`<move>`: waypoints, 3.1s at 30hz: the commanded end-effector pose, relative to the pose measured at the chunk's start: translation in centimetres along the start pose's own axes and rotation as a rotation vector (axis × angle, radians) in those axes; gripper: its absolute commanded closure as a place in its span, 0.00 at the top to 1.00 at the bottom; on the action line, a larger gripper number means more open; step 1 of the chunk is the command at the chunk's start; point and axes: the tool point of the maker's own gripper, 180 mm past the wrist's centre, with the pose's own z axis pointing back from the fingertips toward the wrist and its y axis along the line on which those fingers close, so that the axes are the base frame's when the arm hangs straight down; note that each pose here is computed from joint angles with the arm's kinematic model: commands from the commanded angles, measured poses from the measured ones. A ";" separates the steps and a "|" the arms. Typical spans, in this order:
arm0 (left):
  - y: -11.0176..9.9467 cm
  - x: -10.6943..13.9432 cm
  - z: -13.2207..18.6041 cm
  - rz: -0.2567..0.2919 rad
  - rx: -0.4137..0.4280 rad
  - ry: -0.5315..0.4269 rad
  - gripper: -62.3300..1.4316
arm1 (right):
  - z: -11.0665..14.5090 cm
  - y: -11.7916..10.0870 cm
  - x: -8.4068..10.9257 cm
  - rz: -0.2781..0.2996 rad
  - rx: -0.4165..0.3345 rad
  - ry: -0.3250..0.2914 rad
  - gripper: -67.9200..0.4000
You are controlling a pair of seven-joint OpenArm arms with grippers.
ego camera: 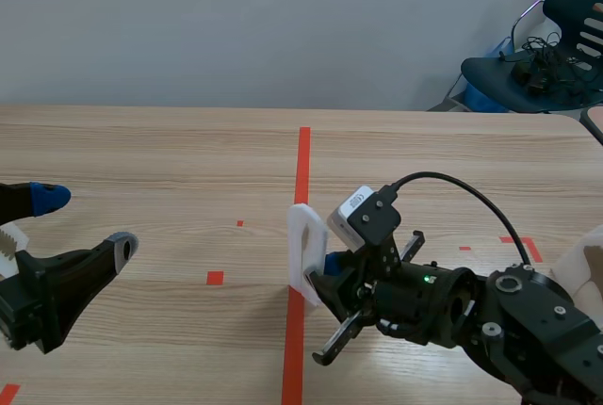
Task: Do the leaf sorting experiment
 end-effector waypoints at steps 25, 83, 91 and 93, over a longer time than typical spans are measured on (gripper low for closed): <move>0.1 1.3 -0.1 -0.008 -0.005 -0.045 1.00 | 16.3 -8.0 1.1 -0.096 -0.480 -0.007 0.08; 0.5 2.0 -0.5 -0.025 -0.003 -0.059 1.00 | 21.0 -12.3 10.6 0.000 -0.488 -0.068 1.00; 0.4 1.9 -0.5 -0.027 -0.012 -0.053 1.00 | 18.4 -9.5 9.5 -0.042 -0.381 -0.063 1.00; 0.2 1.7 -0.6 -0.026 -0.019 -0.045 1.00 | 17.9 -9.2 9.3 -0.021 -0.373 -0.053 1.00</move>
